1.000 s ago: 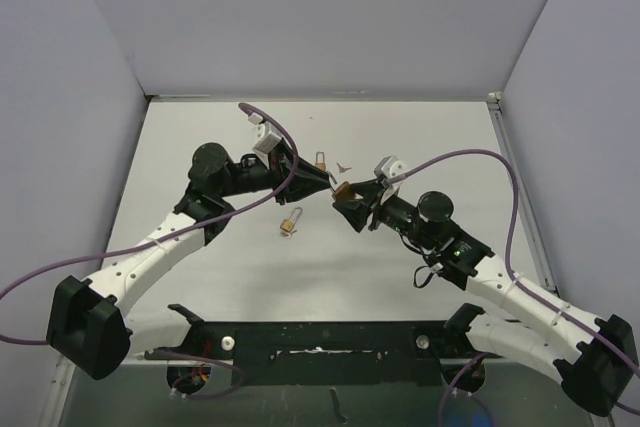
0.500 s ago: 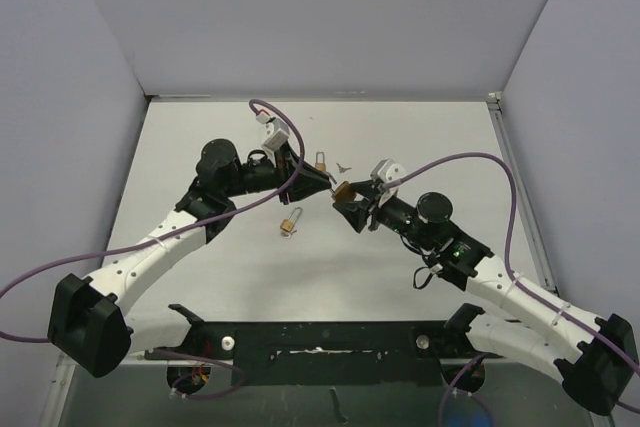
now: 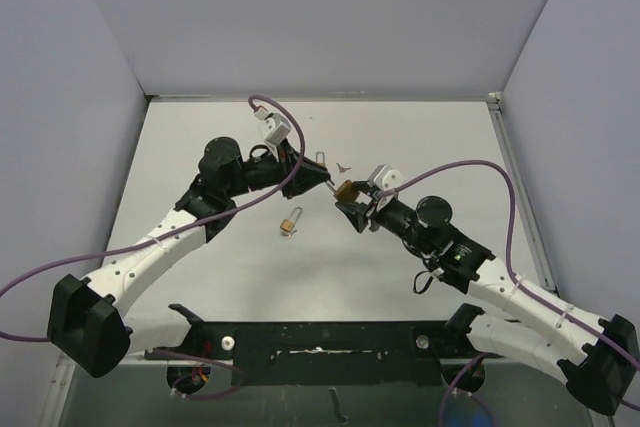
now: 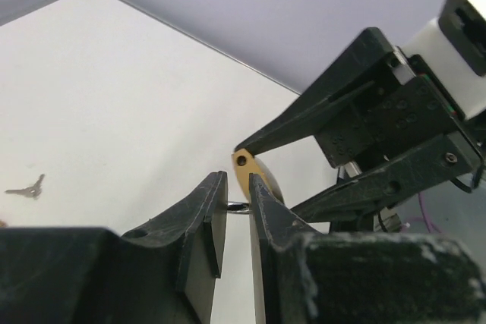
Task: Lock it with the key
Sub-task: Lock the lock.
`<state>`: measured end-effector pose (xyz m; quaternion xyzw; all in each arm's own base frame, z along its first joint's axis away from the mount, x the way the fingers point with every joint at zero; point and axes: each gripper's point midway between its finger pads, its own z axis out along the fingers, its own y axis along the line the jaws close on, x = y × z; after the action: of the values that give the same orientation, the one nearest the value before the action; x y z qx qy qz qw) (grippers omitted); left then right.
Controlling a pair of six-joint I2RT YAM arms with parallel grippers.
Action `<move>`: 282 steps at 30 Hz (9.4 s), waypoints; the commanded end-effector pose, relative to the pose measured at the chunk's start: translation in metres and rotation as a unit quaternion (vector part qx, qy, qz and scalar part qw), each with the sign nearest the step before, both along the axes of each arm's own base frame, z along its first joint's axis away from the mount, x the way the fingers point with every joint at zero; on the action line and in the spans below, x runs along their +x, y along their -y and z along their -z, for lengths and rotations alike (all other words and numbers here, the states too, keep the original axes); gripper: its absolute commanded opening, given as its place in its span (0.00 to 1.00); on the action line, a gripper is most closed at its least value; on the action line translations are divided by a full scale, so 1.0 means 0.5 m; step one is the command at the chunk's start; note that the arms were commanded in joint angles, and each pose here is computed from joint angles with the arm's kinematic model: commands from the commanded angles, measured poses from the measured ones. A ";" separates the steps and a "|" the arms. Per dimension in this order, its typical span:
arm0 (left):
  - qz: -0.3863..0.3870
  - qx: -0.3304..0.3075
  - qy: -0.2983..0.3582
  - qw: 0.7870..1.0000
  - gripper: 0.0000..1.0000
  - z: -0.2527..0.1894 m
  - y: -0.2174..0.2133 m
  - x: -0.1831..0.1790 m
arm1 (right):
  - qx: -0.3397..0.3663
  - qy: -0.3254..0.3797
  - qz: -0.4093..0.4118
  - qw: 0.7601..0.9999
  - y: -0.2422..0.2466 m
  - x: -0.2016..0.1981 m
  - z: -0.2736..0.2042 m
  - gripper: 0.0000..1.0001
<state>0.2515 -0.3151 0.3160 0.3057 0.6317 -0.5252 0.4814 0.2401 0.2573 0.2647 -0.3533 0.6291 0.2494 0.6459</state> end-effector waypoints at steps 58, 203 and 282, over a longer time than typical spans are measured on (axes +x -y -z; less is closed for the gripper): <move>0.021 -0.056 0.224 0.973 0.34 -0.086 -0.050 -0.100 | 0.086 0.102 -0.031 0.991 0.027 -0.088 -0.225 0.00; 0.012 -0.010 0.286 0.958 0.00 -0.253 -0.019 -0.151 | 0.082 0.031 -0.170 0.982 -0.064 -0.095 -0.157 0.01; 0.140 0.079 0.184 0.970 0.33 -0.172 0.037 -0.170 | 0.084 -0.014 -0.301 0.950 -0.036 -0.163 -0.170 0.00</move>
<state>0.1666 -0.3319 0.3855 0.5217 0.5441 -0.4659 0.4634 0.1603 0.2736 0.3105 -0.4556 0.5297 0.4975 0.5141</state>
